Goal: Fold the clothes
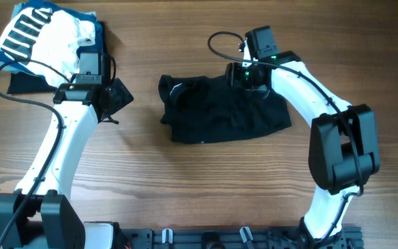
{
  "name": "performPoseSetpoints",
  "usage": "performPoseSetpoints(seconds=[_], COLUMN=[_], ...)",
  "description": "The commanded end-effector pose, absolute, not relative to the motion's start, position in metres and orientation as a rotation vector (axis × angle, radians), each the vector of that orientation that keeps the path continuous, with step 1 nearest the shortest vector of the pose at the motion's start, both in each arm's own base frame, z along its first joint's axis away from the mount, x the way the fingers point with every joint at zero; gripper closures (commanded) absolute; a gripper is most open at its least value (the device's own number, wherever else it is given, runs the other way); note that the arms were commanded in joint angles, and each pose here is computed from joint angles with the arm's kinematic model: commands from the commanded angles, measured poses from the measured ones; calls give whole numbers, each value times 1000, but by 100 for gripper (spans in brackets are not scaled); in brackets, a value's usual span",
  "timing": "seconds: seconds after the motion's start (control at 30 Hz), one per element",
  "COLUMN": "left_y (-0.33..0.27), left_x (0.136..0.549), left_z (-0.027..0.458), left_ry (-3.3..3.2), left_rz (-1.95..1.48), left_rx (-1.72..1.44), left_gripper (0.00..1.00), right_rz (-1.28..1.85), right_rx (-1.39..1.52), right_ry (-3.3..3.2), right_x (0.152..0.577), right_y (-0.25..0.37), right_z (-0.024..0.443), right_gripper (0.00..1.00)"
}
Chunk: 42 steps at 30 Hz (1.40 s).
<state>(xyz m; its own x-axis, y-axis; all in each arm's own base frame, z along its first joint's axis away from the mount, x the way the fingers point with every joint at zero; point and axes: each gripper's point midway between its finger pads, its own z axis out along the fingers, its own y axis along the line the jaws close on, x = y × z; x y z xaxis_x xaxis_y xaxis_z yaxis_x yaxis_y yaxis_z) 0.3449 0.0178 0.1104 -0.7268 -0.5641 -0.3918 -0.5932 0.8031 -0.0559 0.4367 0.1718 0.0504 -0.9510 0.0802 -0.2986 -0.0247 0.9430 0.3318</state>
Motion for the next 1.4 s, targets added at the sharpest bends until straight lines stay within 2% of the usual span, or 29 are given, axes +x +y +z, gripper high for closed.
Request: performPoseSetpoints(seconds=[0.0,0.1,0.2,0.3,0.4,0.6,0.8,0.9,1.0,1.13,1.37], left_y=[16,2,-45,-82,-102,-118,-148,-154,-159,-147,-97], left_x=[347,353,369,374,373,392,407,407,405,396,396], left_z=[113,101,69,27,17,25,60,66,60,27,19], left_ry=[2598,2642,2786,2881,2885,2774,2575,2547,2574,2704,2738], left_rz=[76,-20,-344,-626,-798,-946,-1235,-1285,-1243,-1132,-1076], left_rx=[-858,-842,-571,-391,-268,-175,-26,-2,12,-87,-297], left_gripper=[0,0,0,0,1,26,33,43,46,66,73], right_rz=[542,410,237,202,192,177,156,156,157,156,150], right_rx=[27,27,64,123,154,157,161,161,161,160,158], right_ry=[2794,2812,2813,2846,2847,2842,2841,2840,2838,2839,2838], right_x=[439,437,433,427,428,429,430,430,431,431,431], right_y=[179,159,115,90,75,73,71,71,71,71,70], right_z=[62,77,97,97,97,97,96,96,96,96,96], right_gripper=[7,6,4,3,3,3,3,3,3,3,3])
